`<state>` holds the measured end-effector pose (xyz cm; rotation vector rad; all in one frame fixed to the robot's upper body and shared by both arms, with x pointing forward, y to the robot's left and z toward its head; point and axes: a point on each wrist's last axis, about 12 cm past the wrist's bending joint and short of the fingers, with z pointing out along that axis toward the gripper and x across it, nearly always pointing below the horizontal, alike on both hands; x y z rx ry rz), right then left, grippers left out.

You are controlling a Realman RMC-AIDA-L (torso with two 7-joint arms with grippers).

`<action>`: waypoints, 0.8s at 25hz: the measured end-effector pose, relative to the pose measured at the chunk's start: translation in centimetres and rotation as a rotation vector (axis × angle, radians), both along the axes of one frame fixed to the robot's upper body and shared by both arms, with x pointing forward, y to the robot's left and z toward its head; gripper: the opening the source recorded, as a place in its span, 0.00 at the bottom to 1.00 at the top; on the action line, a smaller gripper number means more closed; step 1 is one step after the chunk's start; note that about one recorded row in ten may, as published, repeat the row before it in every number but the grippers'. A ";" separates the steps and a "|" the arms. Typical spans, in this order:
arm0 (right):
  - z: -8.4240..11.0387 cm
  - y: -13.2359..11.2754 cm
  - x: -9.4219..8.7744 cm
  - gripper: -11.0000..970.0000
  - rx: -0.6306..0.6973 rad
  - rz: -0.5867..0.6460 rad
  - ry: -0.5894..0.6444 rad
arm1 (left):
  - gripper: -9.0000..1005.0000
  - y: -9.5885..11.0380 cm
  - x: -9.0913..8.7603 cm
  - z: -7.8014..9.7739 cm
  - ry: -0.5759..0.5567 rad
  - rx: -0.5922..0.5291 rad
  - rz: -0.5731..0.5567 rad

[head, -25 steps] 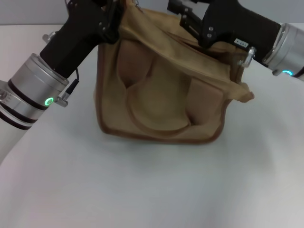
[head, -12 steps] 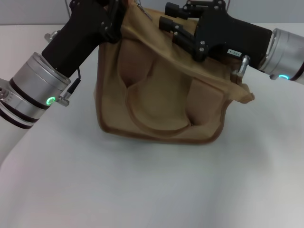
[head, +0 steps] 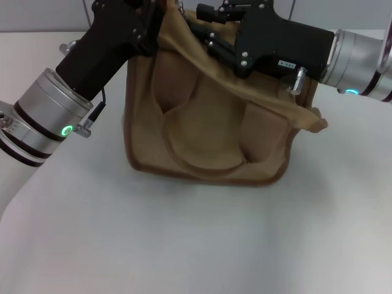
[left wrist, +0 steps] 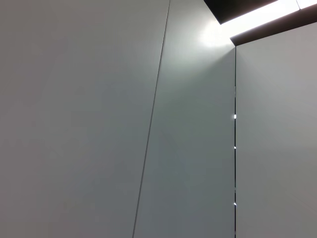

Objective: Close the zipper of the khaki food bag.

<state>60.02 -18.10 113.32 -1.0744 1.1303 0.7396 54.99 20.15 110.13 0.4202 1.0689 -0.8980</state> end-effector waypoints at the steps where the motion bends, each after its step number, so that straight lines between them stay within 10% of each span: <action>1: 0.0 0.0 0.0 0.29 -0.001 -0.005 -0.006 | 0.02 0.0 0.0 0.0 0.000 0.000 0.000; 20: 0.3 0.2 0.3 0.29 0.028 -0.040 -0.070 | 0.02 -0.1 0.3 0.2 -0.006 -0.003 0.006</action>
